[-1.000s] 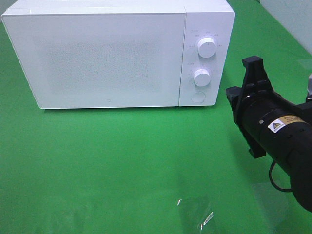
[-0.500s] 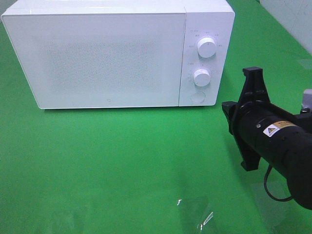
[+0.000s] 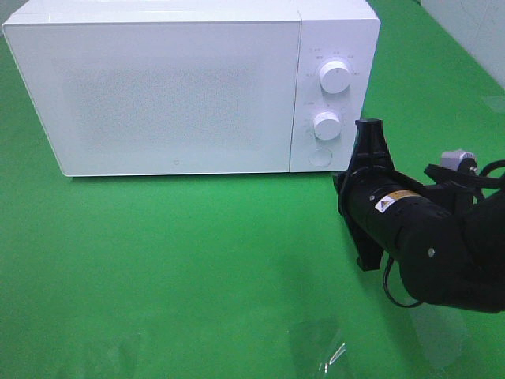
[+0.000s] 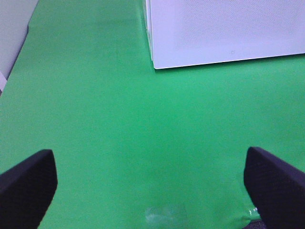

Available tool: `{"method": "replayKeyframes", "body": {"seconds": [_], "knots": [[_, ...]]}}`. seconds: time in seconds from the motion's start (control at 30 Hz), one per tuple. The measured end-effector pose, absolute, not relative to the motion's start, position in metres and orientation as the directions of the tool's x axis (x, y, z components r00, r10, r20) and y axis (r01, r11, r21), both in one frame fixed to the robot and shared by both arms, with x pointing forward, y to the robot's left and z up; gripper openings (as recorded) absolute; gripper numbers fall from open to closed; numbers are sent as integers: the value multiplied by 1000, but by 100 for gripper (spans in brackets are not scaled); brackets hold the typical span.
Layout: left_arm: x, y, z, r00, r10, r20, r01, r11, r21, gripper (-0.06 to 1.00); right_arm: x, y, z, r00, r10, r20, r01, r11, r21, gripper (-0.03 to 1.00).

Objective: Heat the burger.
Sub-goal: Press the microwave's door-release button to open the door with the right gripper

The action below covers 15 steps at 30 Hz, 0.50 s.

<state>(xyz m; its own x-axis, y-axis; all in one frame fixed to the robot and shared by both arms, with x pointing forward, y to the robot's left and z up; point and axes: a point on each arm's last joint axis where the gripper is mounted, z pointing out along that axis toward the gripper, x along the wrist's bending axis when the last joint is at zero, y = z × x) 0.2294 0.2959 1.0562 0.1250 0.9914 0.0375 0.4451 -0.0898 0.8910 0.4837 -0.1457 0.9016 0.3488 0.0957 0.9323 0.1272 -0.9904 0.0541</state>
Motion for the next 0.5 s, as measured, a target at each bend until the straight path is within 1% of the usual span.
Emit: {"method": "replayKeyframes", "body": {"seconds": [0.33, 0.5], "knots": [[229, 296, 1056, 125, 991, 37, 445, -90, 891, 99, 523, -149, 894, 360, 48, 932, 103, -995, 12, 0], [229, 296, 1056, 125, 991, 37, 445, -90, 891, 99, 530, -150, 891, 370, 43, 928, 100, -995, 6, 0]]}}
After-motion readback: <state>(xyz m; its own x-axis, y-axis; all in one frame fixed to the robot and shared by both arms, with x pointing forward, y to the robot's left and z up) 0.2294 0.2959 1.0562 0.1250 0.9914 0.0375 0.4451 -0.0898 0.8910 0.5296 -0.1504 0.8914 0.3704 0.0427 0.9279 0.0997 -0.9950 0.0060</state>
